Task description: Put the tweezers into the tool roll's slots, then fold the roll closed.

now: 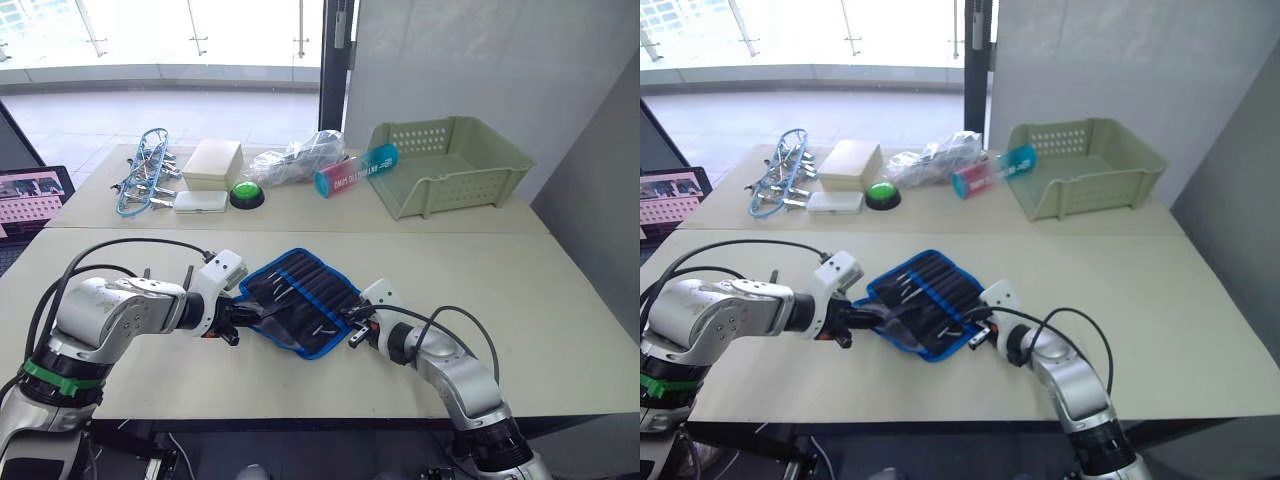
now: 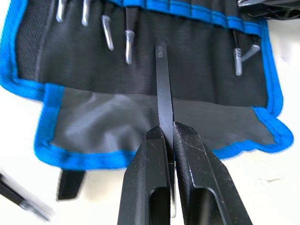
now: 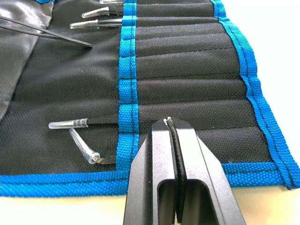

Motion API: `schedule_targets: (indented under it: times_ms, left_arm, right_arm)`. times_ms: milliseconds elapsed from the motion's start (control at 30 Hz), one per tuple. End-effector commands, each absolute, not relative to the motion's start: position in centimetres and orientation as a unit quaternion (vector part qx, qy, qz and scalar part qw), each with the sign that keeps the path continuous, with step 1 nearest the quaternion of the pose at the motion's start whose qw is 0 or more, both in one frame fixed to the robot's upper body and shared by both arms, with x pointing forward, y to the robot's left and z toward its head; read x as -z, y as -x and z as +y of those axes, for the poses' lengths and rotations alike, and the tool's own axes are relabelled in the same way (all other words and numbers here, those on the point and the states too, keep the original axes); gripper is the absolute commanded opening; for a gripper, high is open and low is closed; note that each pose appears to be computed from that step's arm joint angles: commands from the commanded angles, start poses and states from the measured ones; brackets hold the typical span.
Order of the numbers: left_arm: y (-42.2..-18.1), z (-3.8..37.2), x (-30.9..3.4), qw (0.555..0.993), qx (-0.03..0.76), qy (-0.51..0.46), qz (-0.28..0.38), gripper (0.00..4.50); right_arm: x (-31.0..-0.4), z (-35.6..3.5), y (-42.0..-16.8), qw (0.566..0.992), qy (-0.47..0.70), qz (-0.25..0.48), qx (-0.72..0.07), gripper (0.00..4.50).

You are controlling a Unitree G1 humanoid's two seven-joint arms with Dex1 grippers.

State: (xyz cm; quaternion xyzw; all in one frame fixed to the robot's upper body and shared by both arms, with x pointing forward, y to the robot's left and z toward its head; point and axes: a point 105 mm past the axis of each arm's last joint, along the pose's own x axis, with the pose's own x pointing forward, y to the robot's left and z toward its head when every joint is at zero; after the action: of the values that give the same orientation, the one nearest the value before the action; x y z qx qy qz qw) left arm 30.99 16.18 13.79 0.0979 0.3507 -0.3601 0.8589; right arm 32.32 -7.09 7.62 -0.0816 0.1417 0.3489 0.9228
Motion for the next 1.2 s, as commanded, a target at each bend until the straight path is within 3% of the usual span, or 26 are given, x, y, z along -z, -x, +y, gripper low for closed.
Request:
schedule_targets:
  times_ms: [33, 467, 933, 1200]
  left_arm:
    - [-31.6, 15.3, -14.9, 0.860, 0.370, -0.136, 0.325, 0.05]
    - [-33.4, 13.8, -13.5, 0.853, 0.370, -0.178, 0.323, 0.05]
    - [-37.4, 10.0, -11.6, 0.865, 0.390, -0.158, 0.272, 0.05]
    - [-38.2, 9.9, -9.9, 0.866, 0.391, -0.157, 0.269, 0.05]
  right_arm:
    - [-4.2, -8.4, -31.7, 0.921, 0.081, 0.206, -0.321, 0.00]
    - [-4.2, -8.3, -31.4, 0.924, 0.074, 0.204, -0.315, 0.00]
    - [-3.7, -7.5, -31.0, 0.917, 0.084, 0.220, -0.322, 0.00]
    - [-3.3, -7.6, -30.8, 0.915, 0.087, 0.231, -0.320, 0.00]
